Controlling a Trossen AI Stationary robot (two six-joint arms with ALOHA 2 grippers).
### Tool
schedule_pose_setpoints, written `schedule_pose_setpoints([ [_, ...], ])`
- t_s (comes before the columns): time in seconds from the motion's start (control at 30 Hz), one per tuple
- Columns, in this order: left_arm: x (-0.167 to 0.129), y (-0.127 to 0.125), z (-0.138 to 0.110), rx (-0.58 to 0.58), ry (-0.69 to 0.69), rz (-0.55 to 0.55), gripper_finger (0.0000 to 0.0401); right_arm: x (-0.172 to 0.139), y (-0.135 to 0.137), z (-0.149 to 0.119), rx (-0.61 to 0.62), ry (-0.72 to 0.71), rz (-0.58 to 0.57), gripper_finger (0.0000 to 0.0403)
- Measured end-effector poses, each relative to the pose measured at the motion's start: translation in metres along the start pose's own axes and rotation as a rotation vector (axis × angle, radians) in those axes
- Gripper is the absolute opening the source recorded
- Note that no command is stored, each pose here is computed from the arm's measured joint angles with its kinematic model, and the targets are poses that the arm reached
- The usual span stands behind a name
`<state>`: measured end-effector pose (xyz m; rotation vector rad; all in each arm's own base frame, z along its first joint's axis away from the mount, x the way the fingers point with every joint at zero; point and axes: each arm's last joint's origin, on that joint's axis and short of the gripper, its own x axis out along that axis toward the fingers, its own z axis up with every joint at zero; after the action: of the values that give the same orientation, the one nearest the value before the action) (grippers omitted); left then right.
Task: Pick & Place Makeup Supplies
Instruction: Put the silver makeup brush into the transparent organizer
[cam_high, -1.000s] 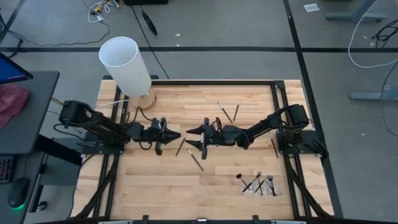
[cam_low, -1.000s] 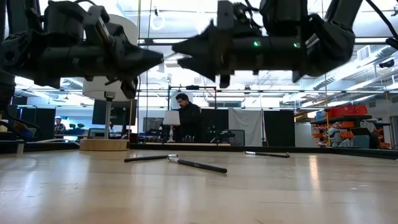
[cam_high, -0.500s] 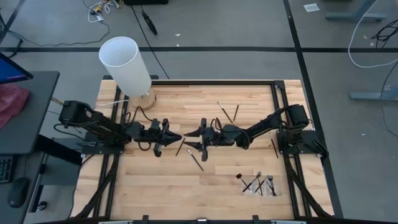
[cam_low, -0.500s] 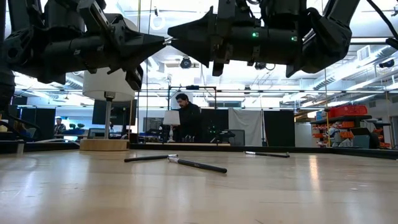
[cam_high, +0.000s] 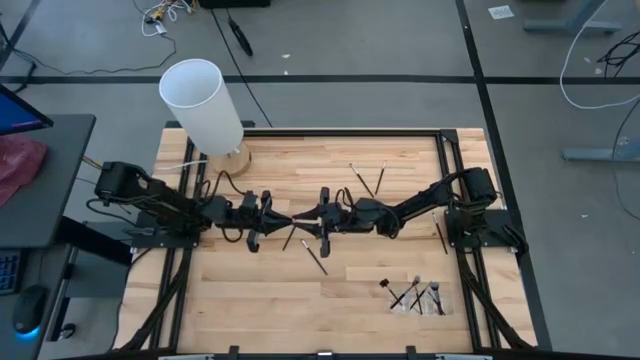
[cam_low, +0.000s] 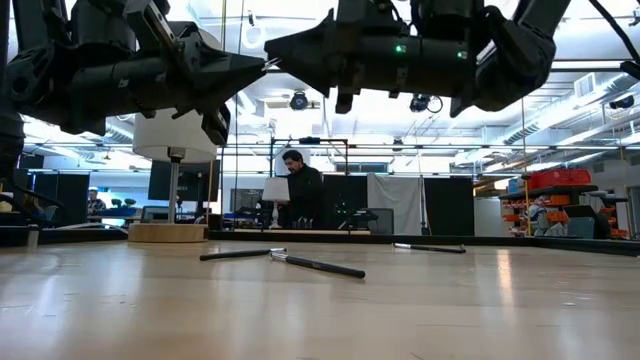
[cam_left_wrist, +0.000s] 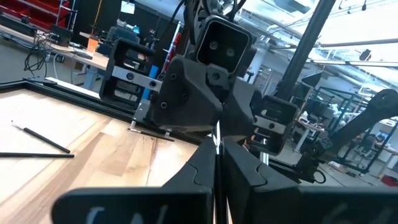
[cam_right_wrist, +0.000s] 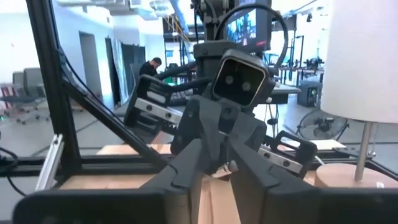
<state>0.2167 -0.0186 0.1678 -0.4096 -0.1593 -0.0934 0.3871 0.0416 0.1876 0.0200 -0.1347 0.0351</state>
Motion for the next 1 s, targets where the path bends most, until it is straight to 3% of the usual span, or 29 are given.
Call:
schedule_pose_setpoints([
  [0.67, -0.001, 0.0, -0.001, -0.011, 0.005, -0.002, 0.0026, 0.002, 0.002, -0.003, -0.013, 0.058, 0.004, 0.0008],
  [0.8, -0.001, 0.001, -0.001, -0.003, 0.001, 0.009, 0.0058, 0.002, 0.002, -0.003, -0.004, 0.107, -0.014, 0.0006],
  [0.9, 0.0, -0.001, 0.004, 0.02, -0.038, 0.001, 0.0098, -0.004, 0.005, -0.003, -0.015, 0.236, -0.044, 0.0006],
  [1.0, 0.0, 0.002, 0.002, 0.047, -0.017, 0.008, 0.0143, -0.014, 0.008, 0.018, -0.034, 0.332, -0.104, 0.0006],
])
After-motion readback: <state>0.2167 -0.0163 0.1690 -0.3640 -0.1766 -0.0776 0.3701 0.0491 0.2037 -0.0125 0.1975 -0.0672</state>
